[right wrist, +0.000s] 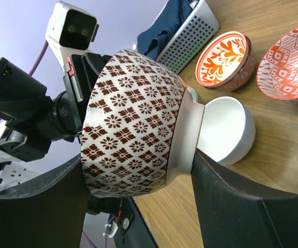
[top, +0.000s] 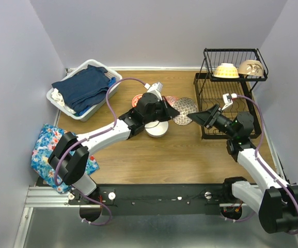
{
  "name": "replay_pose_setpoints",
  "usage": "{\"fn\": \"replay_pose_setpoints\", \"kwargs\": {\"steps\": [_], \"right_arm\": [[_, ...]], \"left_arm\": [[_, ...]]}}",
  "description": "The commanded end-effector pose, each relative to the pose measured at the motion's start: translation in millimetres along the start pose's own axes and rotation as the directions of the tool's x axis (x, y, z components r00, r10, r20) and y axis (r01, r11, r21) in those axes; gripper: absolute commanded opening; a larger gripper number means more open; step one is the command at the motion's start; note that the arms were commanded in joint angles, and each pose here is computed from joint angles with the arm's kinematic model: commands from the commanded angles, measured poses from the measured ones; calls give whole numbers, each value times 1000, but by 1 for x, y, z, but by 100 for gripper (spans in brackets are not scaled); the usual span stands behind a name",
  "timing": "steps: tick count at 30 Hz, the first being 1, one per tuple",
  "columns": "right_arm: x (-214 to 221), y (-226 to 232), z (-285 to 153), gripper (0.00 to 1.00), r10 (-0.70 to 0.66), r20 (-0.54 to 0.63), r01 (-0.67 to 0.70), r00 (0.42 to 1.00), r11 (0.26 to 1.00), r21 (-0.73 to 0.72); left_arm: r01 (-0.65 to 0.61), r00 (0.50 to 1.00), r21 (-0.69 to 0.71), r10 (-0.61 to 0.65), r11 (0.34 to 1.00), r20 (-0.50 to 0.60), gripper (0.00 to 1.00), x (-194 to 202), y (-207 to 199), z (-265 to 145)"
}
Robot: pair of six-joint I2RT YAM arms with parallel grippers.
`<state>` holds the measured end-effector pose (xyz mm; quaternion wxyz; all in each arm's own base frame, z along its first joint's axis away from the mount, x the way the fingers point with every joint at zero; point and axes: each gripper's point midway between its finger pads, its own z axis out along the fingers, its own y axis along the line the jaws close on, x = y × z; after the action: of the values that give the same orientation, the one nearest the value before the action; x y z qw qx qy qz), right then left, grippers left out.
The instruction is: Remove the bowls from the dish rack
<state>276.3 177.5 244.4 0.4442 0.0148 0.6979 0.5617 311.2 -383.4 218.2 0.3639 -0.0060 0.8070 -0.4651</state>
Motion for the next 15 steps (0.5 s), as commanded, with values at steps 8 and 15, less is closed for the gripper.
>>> {"fn": "replay_pose_setpoints", "kwargs": {"steps": [8,15], "right_arm": [[0,-12,-6,100,-119,-48,124,992,983,132],[-3,-34,-13,100,-216,-114,241,970,927,287]], "left_arm": [[-274,954,-342,300,899,23,0,-50,54,-18],[-368,919,-438,391,820,-40,0,-88,72,3]]}}
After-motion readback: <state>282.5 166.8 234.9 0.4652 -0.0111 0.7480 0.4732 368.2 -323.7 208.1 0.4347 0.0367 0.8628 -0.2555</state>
